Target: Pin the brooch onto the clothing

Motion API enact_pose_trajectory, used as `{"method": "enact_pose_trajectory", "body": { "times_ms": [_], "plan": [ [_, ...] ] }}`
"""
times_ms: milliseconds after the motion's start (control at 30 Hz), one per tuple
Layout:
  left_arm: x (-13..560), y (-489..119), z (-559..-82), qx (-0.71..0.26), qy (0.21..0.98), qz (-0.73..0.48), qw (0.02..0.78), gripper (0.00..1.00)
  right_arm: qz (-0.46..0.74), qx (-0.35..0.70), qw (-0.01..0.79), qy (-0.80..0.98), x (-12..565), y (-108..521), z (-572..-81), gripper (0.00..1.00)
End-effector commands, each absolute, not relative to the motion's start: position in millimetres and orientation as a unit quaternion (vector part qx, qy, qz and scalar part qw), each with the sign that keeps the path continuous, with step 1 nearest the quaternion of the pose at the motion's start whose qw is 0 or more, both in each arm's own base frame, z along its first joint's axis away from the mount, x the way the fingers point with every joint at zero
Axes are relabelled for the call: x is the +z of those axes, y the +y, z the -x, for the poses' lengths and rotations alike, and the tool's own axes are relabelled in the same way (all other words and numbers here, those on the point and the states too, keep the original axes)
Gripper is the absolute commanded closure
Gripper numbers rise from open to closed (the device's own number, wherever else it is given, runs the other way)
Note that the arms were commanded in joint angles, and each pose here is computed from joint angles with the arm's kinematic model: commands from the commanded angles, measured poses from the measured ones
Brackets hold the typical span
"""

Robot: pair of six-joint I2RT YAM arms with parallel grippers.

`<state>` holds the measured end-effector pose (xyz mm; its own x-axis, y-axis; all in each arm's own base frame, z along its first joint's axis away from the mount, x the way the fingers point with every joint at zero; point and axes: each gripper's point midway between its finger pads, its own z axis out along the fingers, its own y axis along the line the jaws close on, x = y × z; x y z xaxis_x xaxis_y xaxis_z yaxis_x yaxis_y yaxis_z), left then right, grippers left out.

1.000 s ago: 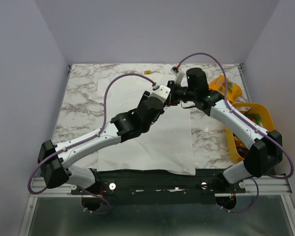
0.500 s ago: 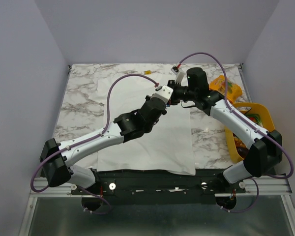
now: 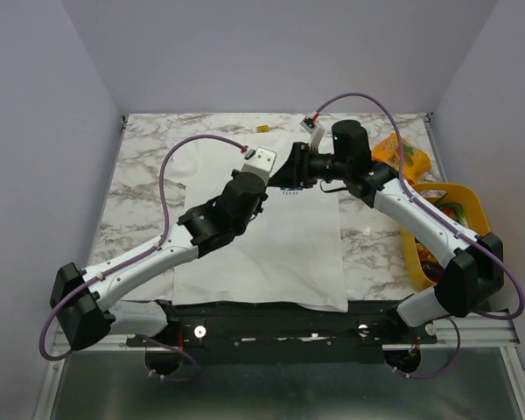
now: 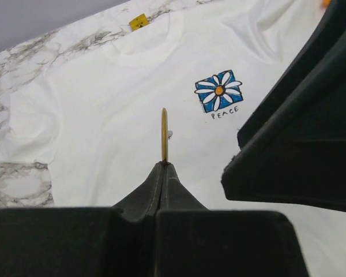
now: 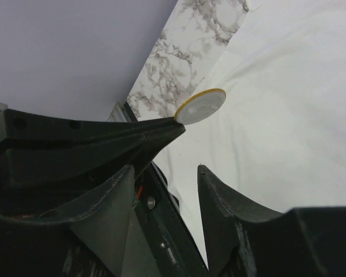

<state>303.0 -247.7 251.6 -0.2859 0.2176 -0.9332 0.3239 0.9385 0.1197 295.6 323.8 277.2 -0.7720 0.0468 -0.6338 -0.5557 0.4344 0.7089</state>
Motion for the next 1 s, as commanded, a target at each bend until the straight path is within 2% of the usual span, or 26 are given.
{"method": "enact_pose_trajectory", "body": {
  "times_ms": [0, 133, 200, 467, 800, 967],
  "plan": [
    [280, -245, -293, -0.126, 0.779, -0.130, 0.601, 1.00, 0.186, 0.527, 0.310, 0.769, 300, 325, -281, 0.42],
    [281, -236, -282, -0.172, 0.770, -0.124, 0.602, 1.00, 0.199, 0.519, 0.329, 0.763, 302, 321, -281, 0.33],
    [296, -231, -272, -0.201, 0.754, -0.118, 0.614, 1.00, 0.216, 0.508, 0.345, 0.759, 301, 317, -280, 0.33],
    [337, -233, -230, -0.318, 0.702, -0.152, 0.618, 1.00, 0.289, 0.528, 0.404, 0.689, 328, 311, -257, 0.18],
    [352, -257, -198, -0.384, 0.686, -0.235, 0.572, 1.00, 0.357, 0.589, 0.413, 0.596, 354, 321, -233, 0.18],
    [354, -259, -189, -0.397, 0.680, -0.250, 0.564, 1.00, 0.363, 0.596, 0.416, 0.583, 355, 322, -230, 0.24]
  ]
}}
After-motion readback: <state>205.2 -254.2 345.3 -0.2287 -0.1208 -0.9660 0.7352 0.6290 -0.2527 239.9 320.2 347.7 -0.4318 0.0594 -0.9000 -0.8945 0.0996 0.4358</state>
